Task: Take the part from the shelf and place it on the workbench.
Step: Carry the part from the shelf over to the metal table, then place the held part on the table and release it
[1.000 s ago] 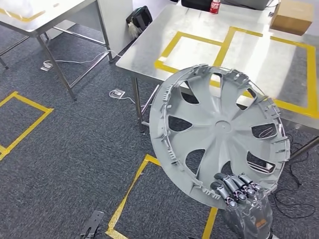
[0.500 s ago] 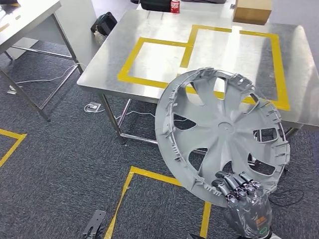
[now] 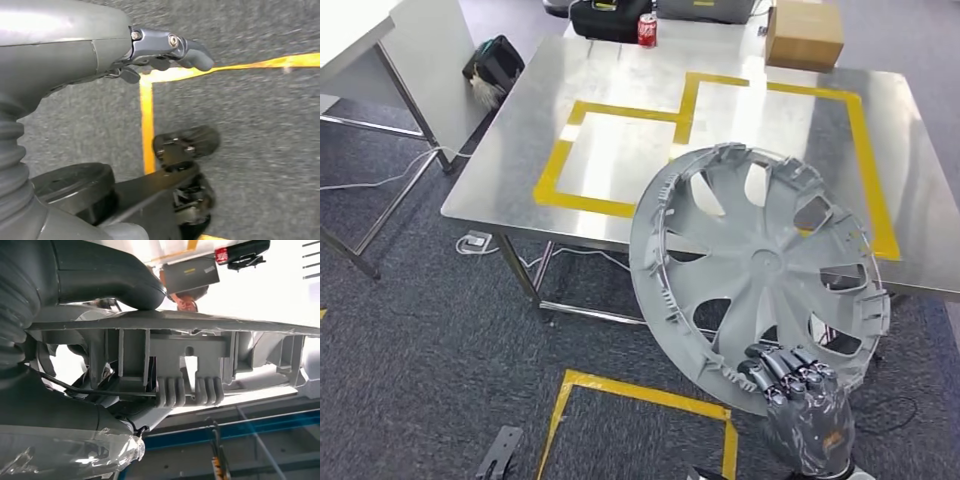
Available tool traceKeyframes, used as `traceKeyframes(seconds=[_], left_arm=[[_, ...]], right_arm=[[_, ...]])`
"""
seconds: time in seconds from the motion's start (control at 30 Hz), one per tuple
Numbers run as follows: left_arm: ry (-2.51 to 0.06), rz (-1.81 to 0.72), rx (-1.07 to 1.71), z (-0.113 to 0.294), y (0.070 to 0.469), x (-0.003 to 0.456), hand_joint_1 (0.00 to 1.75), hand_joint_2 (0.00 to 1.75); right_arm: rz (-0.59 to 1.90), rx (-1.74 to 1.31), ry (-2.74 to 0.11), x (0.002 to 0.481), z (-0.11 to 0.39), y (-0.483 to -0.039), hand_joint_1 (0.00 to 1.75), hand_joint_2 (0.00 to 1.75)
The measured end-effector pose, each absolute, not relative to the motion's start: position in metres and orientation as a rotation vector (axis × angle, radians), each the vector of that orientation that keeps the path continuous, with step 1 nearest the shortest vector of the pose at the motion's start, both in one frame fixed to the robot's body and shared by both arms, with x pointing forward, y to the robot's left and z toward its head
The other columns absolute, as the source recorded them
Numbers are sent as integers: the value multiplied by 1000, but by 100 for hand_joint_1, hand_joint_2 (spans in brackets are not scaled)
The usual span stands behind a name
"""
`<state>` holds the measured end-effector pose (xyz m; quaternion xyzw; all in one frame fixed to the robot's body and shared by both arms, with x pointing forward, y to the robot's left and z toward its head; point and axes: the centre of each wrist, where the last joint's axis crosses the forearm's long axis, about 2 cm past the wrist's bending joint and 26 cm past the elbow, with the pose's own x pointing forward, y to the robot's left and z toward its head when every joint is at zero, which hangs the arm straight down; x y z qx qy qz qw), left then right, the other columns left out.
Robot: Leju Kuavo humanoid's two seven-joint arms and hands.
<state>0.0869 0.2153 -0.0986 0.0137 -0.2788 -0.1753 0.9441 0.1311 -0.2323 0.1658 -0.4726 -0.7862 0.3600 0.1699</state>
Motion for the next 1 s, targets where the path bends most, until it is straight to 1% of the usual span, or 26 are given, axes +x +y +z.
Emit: traceKeyframes(seconds=[0.33,0.57,0.7,1.0], left_arm=[[-559,-341,35,-100,217,83,0,175],[-578,-334,40,-97,215,92,0,175],[-563,-331,40,-99,216,84,0,175],[-571,-322,44,-99,217,84,0,175]], right_arm=[[1053,-1318,-2218,130,159,-231,175,175],[1049,-1318,-2220,131,159,-230,175,175],[1053,-1316,-2215,131,157,-230,175,175],[1031,-1311,-2213,133,158,-229,175,175]])
